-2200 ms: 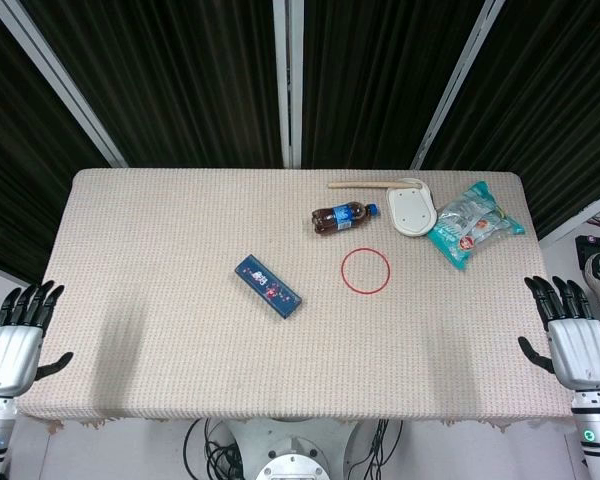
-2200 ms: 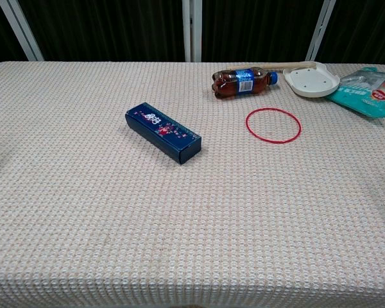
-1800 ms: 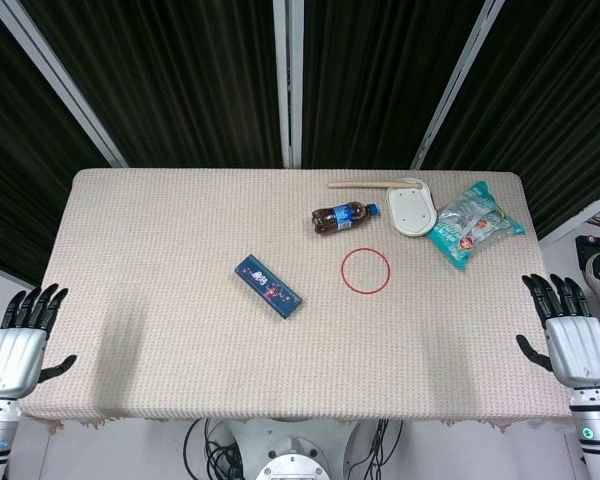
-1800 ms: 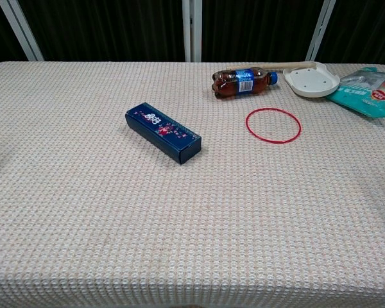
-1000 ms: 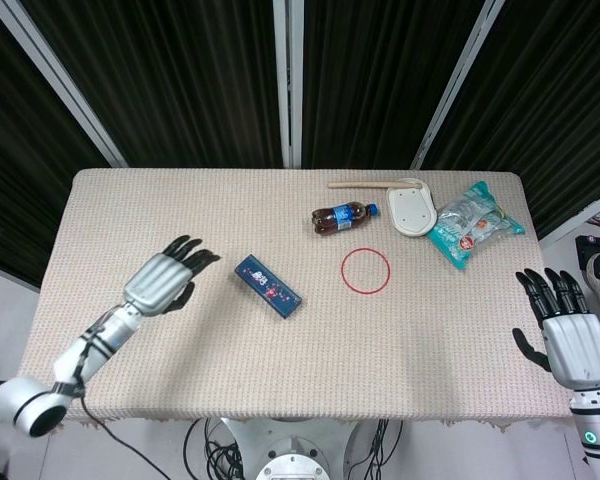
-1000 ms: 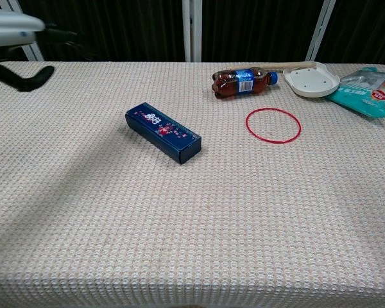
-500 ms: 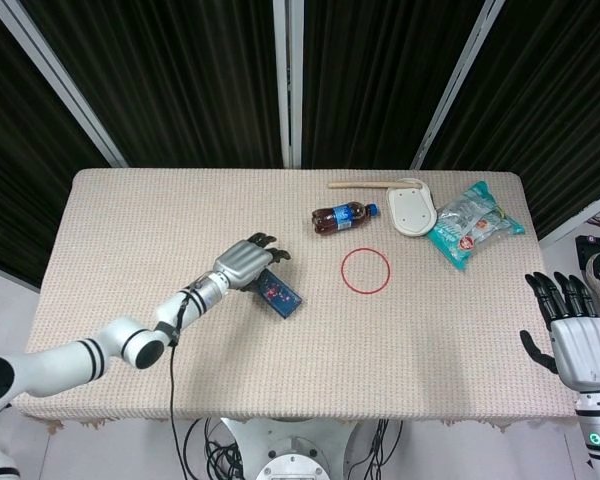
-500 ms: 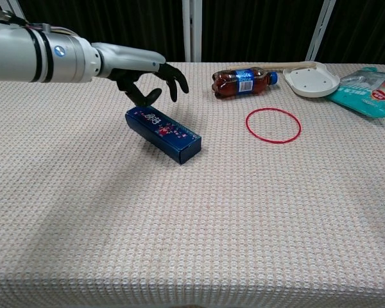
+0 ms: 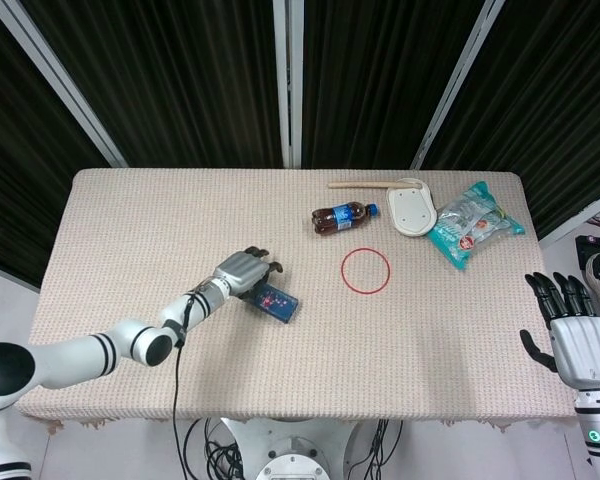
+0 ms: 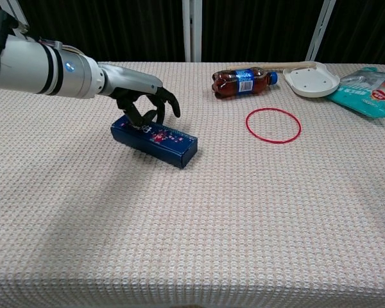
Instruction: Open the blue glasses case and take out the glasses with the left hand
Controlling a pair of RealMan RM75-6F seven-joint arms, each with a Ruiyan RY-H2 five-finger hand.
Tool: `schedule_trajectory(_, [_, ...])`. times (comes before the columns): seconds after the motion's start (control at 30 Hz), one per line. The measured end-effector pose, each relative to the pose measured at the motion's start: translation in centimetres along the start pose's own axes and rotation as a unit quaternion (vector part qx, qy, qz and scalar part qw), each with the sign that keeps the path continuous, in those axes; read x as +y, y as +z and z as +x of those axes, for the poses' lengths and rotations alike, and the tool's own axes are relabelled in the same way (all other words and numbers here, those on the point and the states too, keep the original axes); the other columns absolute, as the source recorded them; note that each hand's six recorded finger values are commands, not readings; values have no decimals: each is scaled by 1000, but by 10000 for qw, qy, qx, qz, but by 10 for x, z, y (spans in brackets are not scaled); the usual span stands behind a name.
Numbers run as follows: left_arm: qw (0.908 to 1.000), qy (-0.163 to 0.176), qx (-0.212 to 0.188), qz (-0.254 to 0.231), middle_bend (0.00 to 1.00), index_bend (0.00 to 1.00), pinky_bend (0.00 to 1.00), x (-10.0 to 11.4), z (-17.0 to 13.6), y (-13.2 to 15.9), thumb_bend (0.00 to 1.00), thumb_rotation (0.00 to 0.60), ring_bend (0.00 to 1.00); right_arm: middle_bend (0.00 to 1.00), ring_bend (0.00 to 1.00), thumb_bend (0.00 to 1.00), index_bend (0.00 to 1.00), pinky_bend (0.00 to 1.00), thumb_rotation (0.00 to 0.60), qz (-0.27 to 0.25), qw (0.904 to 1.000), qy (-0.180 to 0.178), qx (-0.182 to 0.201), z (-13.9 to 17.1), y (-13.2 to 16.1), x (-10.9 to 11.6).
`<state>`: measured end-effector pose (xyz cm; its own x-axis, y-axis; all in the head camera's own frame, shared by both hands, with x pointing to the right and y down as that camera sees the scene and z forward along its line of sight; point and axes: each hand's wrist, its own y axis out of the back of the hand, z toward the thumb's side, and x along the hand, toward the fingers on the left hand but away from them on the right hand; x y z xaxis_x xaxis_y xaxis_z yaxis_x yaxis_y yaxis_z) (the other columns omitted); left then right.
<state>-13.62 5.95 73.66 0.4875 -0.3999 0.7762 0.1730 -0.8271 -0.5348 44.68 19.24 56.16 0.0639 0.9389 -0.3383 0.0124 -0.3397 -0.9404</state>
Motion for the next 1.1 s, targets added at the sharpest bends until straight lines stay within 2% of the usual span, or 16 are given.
schedule_trajectory(0.2, [9999, -3, 155, -74, 356, 192, 0, -8, -20, -7, 683, 600, 23, 103, 0, 292, 0, 0, 600, -17, 10000, -12, 45, 0, 2, 0])
schedule_trajectory(0.27, [9997, 112, 155, -116, 326, 187, 0, -7, -26, -6, 569, 600, 23, 103, 0, 292, 0, 0, 600, -28, 10000, -8, 61, -1, 3, -1])
schedule_trajectory(0.4, [9988, 471, 89, -110, 244, 159, 0, -3, -38, -2, 252, 600, 22, 103, 0, 292, 0, 0, 600, -59, 9999, -1, 111, -2, 5, -1])
schedule_trajectory(0.47, [9975, 702, 3, -16, 223, 147, 0, -1, -45, 2, 181, 600, 22, 103, 0, 292, 0, 0, 600, -72, 9999, -4, 123, -2, 5, -1])
schedule_trajectory(0.57, [9945, 1017, -142, 198, 205, 141, 0, -2, -56, 9, 158, 600, 22, 103, 0, 292, 0, 0, 600, -95, 9999, -4, 128, -2, 4, -1])
schedule_trajectory(0.67, [9919, 1163, -224, 466, 200, 141, 0, -8, -62, 16, 158, 600, 22, 103, 0, 292, 0, 0, 600, -114, 9998, 1, 150, -2, 4, -2])
schedule_trajectory(0.83, [9926, 1051, -220, 571, 214, 182, 0, -24, -57, 24, 165, 600, 22, 103, 0, 292, 0, 0, 600, -125, 9998, 5, 164, 0, 3, -2])
schedule_trajectory(1.1, [9951, 900, -14, 418, 245, 226, 0, -29, -43, 18, 285, 600, 22, 103, 0, 292, 0, 0, 600, -141, 9999, 0, 81, 5, -3, -2])
